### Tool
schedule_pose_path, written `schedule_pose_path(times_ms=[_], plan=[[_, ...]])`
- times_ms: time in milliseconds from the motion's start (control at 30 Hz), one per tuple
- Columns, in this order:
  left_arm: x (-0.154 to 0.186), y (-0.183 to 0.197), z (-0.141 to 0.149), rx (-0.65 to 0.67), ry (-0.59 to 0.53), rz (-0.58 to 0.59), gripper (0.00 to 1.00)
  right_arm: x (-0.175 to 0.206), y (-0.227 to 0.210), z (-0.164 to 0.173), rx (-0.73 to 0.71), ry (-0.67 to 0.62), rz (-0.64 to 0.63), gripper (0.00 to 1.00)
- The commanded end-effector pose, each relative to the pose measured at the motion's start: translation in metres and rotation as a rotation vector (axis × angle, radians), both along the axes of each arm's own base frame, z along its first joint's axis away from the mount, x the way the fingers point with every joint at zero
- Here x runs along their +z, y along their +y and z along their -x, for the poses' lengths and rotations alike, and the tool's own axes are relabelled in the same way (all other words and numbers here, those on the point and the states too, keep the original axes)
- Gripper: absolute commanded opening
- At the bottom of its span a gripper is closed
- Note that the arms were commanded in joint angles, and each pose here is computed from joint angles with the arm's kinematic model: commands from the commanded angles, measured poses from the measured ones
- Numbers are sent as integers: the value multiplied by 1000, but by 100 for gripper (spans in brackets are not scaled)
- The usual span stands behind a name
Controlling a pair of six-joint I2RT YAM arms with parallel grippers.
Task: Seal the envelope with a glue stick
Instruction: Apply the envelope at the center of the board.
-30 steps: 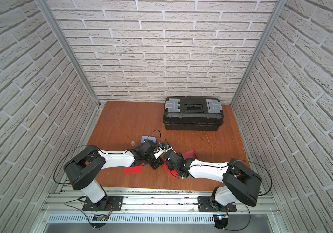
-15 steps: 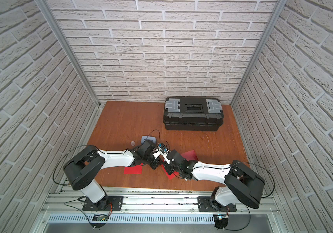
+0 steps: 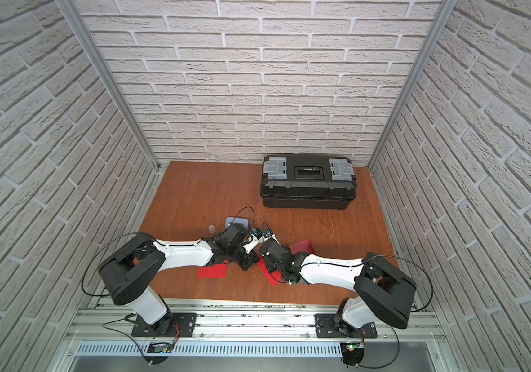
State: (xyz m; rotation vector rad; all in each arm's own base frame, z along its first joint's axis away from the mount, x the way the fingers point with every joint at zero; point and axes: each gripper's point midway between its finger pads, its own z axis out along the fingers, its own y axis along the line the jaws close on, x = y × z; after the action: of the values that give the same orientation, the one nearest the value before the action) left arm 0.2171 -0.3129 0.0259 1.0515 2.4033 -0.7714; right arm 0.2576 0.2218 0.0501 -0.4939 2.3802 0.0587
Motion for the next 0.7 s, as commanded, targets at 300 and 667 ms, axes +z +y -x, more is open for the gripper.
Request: schedule_pose_path(times_ms=[300, 667], plan=[[0, 12, 1, 9, 6, -25, 0, -46, 20, 62, 304, 253, -86, 3], [1, 17, 1, 14, 4, -36, 0, -46, -15, 50, 151, 214, 49, 3]])
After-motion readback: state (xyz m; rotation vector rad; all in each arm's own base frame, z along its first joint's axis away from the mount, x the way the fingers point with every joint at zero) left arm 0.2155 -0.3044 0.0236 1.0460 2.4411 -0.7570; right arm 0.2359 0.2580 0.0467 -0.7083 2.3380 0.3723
